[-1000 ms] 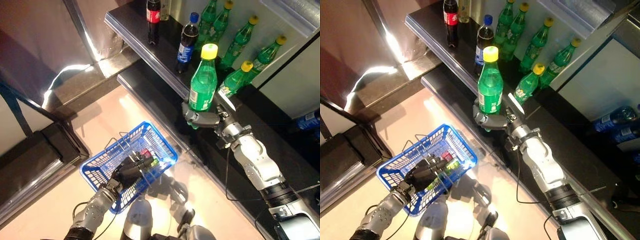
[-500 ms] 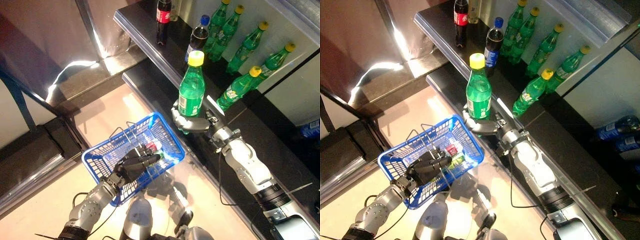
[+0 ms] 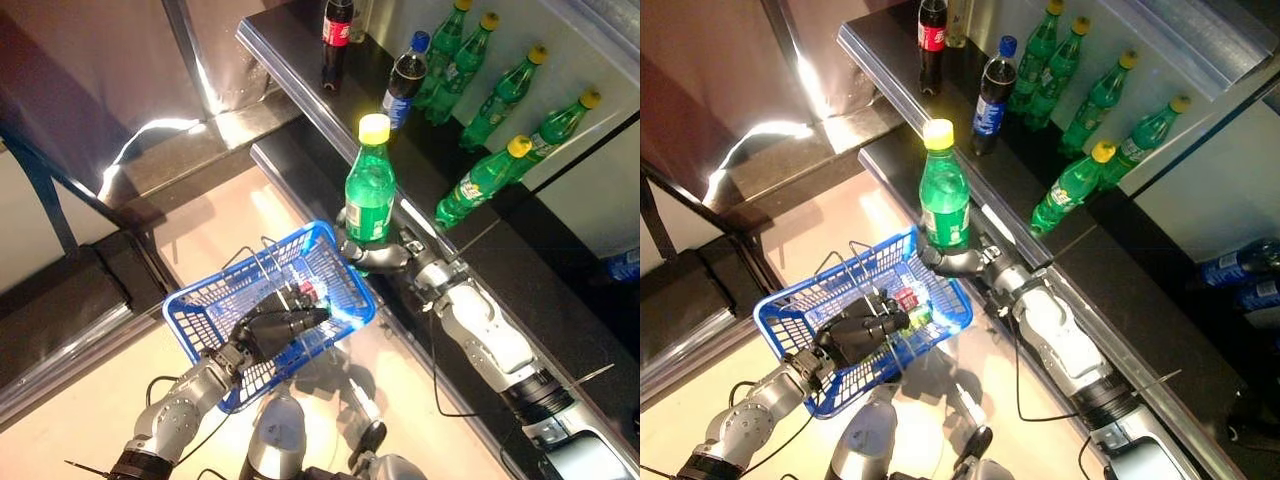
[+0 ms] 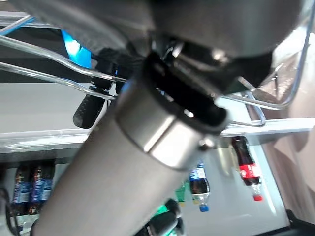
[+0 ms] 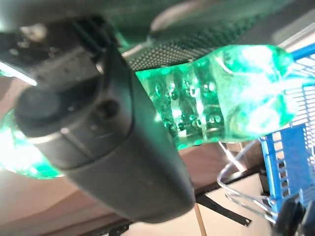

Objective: Pick up the drink and place into the basket.

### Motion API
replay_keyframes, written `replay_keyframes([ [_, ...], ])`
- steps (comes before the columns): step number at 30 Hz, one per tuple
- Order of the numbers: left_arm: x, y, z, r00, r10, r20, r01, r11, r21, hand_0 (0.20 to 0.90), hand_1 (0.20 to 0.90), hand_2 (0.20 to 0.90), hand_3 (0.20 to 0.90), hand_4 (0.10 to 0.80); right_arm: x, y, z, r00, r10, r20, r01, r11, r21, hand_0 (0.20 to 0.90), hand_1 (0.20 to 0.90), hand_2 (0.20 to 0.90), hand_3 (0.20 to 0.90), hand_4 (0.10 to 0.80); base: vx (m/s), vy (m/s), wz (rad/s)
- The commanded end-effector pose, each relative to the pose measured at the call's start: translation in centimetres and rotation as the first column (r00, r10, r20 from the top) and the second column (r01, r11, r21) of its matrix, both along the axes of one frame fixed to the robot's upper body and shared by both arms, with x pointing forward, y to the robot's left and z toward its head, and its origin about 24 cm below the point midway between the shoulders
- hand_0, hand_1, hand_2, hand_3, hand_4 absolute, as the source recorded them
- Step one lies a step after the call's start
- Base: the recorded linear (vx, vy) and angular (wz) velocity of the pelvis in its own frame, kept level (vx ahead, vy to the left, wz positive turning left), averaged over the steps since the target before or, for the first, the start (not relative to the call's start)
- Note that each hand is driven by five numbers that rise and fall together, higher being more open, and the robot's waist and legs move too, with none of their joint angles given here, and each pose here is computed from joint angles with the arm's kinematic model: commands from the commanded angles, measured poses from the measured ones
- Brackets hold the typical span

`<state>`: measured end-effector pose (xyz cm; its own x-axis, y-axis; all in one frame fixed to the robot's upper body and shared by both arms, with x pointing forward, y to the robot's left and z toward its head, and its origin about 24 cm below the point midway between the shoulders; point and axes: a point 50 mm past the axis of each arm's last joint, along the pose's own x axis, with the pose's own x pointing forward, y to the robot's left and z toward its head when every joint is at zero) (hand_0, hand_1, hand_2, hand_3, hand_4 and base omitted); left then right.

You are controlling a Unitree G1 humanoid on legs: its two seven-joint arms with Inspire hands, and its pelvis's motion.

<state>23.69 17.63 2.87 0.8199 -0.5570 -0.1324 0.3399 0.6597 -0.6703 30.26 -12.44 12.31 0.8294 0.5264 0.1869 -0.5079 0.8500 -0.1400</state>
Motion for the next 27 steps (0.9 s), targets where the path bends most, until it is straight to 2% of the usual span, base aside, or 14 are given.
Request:
replay_keyframes([
  [1,-1.2,-6.2,11.2,0.77,-0.203,0.604,0.458,0.835,-0.304,0.3,0.3,0.3,0.2,0.1,-2.4,2.9,2.6,0.972,0.137,0.193,-0.165,0.976,0.139,0.3,0.3,0.3,0.2,0.1,0.007,-0.001,0.11],
  [14,-2.1,-7.1,13.0,0.678,-0.256,0.689,0.56,0.787,-0.258,0.3,0.3,0.3,0.2,0.1,-2.6,4.1,0.1,0.983,0.153,0.099,-0.162,0.983,0.089,0.3,0.3,0.3,0.2,0.1,-0.001,-0.001,0.03],
  [24,-2.8,-7.1,13.7,0.632,-0.272,0.726,0.598,0.766,-0.235,0.3,0.3,0.3,0.2,0.1,-2.2,3.4,-3.3,0.995,0.088,0.041,-0.082,0.986,-0.143,0.3,0.3,0.3,0.2,0.1,0.0,0.0,0.0],
  [27,-3.0,-7.2,13.8,0.617,-0.279,0.736,0.611,0.759,-0.225,0.3,0.3,0.3,0.2,0.1,-2.1,3.2,-3.9,0.997,0.069,0.022,-0.065,0.984,-0.167,0.3,0.3,0.3,0.2,0.1,0.0,0.0,0.0],
])
